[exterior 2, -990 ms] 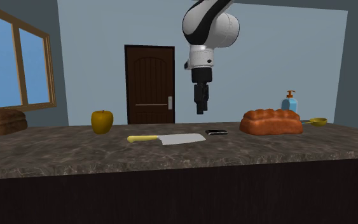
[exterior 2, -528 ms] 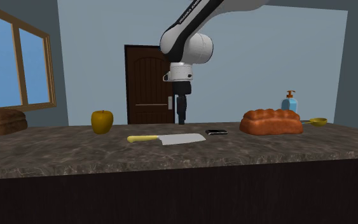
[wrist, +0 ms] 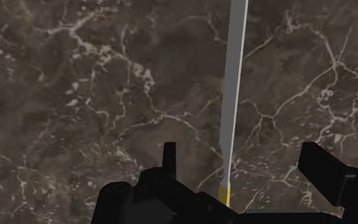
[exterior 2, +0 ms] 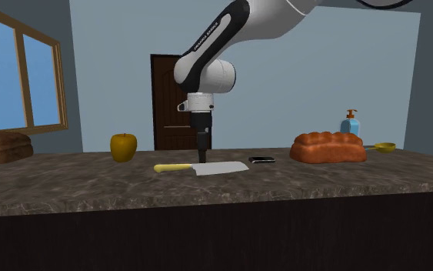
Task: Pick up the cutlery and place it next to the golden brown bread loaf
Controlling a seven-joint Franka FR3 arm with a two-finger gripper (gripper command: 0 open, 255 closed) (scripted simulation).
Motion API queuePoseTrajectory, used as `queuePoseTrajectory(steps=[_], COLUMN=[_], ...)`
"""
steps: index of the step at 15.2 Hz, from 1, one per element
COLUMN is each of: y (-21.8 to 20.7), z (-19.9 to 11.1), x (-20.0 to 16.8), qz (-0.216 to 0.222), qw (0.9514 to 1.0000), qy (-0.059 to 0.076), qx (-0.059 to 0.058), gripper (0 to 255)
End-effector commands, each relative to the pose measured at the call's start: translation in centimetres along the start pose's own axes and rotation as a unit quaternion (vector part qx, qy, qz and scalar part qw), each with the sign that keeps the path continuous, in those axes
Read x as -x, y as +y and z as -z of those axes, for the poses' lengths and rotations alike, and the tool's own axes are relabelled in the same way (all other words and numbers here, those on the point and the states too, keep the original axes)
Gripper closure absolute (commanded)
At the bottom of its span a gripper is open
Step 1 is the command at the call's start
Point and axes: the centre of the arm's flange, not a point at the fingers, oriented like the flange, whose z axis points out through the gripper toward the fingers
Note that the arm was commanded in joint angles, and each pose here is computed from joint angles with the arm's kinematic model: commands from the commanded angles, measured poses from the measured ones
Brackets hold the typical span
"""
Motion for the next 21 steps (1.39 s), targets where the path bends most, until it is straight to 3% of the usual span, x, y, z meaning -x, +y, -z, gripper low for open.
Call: queuePoseTrajectory(steps=[1, 5, 13, 14, 21], y=[0.1, 0.1, 0.1, 0.1, 0.1], z=[-1.0, -3.4, -3.4, -3.4, -3.4], x=[-0.1, -0.1, -0.1, -0.1, -0.1], qz=[0.002, 0.002, 0.002, 0.002, 0.002], qw=[1.0, 1.0, 1.0, 1.0, 1.0], qy=[0.0, 0.0, 0.0, 0.0, 0.0], qx=[0.0, 0.0, 0.0, 0.0, 0.0], gripper=[0, 0, 0, 255, 255])
